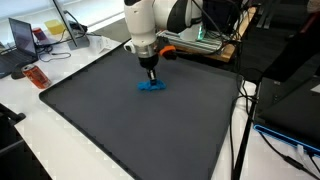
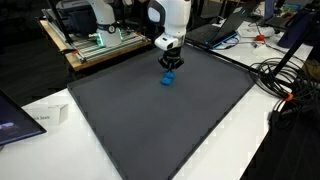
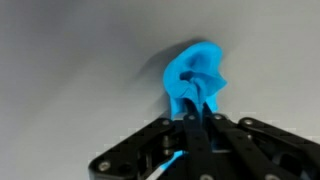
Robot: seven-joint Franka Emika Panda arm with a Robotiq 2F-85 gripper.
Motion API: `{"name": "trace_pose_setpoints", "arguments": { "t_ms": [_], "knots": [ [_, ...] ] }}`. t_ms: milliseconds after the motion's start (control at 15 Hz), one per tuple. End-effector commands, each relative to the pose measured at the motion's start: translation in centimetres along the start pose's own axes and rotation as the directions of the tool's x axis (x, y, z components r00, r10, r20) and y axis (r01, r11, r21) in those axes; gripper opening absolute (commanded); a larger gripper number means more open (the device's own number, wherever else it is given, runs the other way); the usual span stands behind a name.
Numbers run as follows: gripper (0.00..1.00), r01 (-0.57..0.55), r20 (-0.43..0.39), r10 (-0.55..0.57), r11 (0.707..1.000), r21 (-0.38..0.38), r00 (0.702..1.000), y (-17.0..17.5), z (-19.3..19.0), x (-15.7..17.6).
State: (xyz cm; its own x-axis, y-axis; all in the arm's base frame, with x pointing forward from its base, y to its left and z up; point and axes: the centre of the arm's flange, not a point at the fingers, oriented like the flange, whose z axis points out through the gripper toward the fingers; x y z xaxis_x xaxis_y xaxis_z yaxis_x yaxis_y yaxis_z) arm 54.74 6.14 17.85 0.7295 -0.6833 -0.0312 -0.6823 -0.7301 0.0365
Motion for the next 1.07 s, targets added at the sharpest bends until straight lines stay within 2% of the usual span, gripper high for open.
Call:
{"name": "trace_pose_setpoints", "arguments": {
  "t_ms": [0, 67, 133, 200, 333, 867, 1000],
  "knots": [
    [0.01, 0.026, -0.009, -0.027, 0.999, -0.029, 1.000, -0.4, 0.7, 0.2],
    [0.01, 0.030, -0.015, -0.031, 0.999, -0.031, 0.999, -0.3, 0.7, 0.2],
    [0.30, 0.040, -0.012, -0.040, 0.998, -0.046, 0.999, -0.3, 0.5, 0.1],
    [0.31, 0.054, -0.011, -0.054, 0.998, -0.042, 0.998, -0.4, 0.3, 0.0],
    [0.44, 0.069, -0.009, -0.069, 0.997, -0.035, 0.998, -0.3, -0.1, 0.0],
    [1.00, 0.178, 0.029, -0.177, 0.983, -0.052, 0.984, -0.4, -1.2, -0.6],
    [1.00, 0.193, 0.034, -0.191, 0.979, -0.070, 0.981, -0.3, -1.7, -0.8]
  ]
}}
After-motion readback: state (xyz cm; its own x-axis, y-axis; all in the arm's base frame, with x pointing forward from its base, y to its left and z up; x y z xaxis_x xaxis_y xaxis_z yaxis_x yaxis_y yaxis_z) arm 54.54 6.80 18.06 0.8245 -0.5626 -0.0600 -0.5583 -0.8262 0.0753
